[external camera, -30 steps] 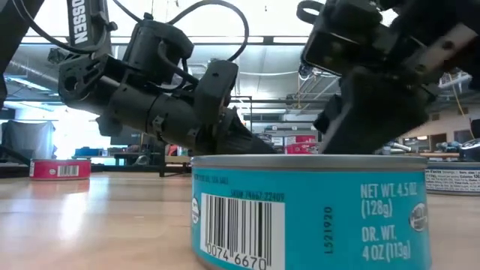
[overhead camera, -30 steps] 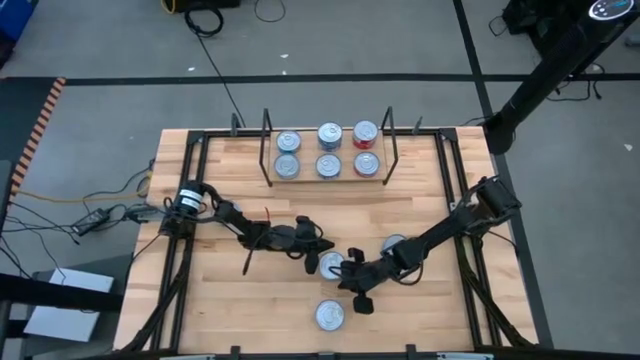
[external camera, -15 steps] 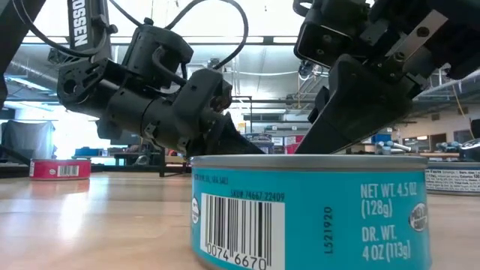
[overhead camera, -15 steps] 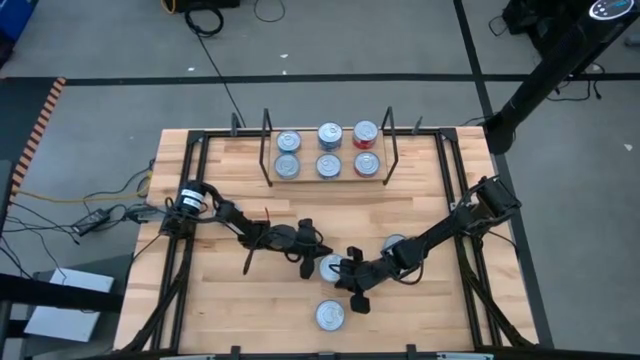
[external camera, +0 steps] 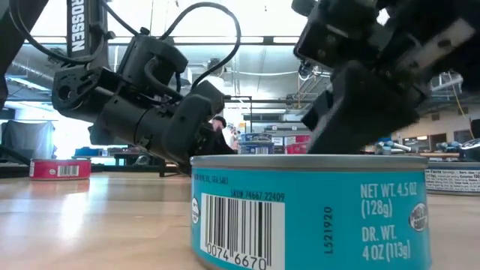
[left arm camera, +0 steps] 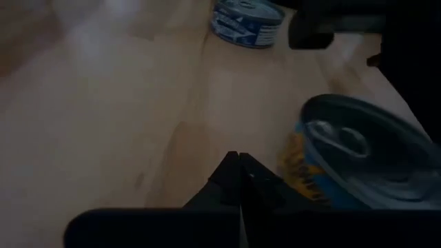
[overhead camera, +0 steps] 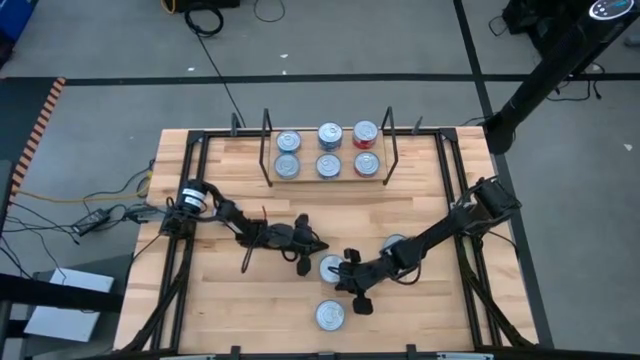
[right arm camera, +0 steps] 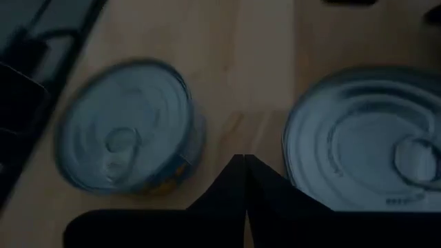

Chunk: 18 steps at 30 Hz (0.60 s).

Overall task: Stack canned seafood by type on shelf
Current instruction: Stack the center light blue tuna can on top of the other light blue tuna can on the shelf

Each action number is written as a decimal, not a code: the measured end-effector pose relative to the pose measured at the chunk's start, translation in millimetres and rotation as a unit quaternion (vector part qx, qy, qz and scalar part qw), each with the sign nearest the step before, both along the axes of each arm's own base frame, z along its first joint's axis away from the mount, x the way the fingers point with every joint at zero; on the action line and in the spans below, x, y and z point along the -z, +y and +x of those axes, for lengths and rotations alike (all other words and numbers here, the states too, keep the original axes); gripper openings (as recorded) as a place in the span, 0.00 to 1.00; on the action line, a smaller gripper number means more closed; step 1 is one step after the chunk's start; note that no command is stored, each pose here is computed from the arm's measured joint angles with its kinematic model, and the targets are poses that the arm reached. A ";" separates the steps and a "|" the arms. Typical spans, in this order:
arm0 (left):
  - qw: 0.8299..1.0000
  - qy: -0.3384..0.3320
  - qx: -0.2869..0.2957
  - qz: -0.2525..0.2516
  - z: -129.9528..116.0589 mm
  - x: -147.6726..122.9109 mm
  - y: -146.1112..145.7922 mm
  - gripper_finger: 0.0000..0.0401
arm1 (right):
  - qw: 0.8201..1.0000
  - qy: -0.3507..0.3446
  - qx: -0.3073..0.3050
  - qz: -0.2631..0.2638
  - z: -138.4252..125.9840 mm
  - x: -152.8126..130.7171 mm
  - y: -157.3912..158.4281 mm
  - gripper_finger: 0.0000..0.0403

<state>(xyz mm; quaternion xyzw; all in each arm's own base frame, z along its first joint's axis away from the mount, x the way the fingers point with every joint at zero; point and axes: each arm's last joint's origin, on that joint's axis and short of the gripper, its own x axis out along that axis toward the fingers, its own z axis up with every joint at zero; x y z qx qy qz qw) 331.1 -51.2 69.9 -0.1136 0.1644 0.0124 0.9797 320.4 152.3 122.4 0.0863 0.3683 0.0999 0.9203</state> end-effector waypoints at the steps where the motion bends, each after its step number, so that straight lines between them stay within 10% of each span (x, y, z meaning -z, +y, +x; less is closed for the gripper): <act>1: 1.000 0.001 -0.001 0.003 0.1 0.3 1.3 0.00 | 1.000 0.005 -0.001 -0.002 0.0 3.8 0.4 0.03; 18: 0.999 -0.011 0.051 -0.009 2.5 -2.6 -1.4 0.00 | 0.998 -0.007 0.067 0.008 6.7 5.6 -9.4 0.01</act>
